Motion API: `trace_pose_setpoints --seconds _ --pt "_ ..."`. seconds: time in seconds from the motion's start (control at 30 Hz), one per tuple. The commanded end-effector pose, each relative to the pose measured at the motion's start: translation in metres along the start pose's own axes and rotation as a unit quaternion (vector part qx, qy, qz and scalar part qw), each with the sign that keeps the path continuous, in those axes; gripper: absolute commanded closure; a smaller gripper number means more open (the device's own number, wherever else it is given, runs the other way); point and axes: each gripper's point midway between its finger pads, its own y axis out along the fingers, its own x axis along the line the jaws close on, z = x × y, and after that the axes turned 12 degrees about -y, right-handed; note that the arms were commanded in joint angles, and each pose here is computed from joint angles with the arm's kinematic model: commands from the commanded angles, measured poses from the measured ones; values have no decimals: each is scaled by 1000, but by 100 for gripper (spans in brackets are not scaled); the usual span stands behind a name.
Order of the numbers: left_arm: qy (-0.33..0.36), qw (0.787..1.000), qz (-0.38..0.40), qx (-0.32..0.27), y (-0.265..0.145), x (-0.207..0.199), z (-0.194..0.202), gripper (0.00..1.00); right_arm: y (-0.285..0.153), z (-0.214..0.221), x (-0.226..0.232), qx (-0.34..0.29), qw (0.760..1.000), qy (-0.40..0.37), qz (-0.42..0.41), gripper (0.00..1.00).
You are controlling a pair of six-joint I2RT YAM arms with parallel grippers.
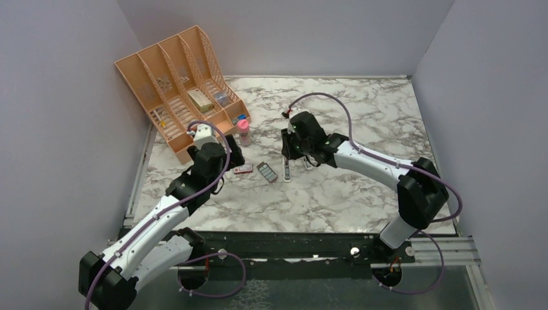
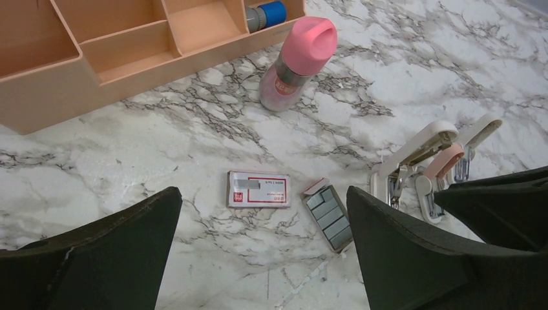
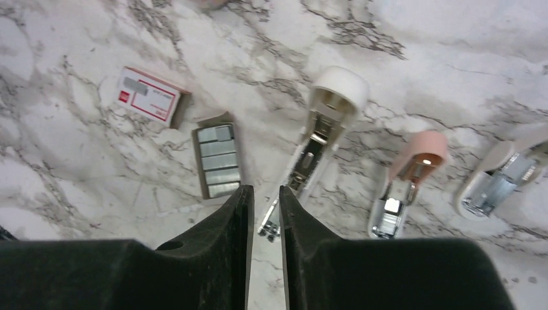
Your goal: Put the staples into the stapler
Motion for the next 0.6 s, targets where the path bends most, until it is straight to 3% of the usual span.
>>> trace_pose_setpoints --seconds 0.0,0.27,0.57 --pt "-6 1000 15 -20 -8 -9 -18 1 13 -3 34 10 999 -16 -33 76" --pt "-3 1000 9 -22 -10 -4 -18 1 43 8 73 38 997 -44 -43 69" --pt "-1 1000 6 -22 -10 -1 -17 1 71 24 78 82 995 -55 -10 69"
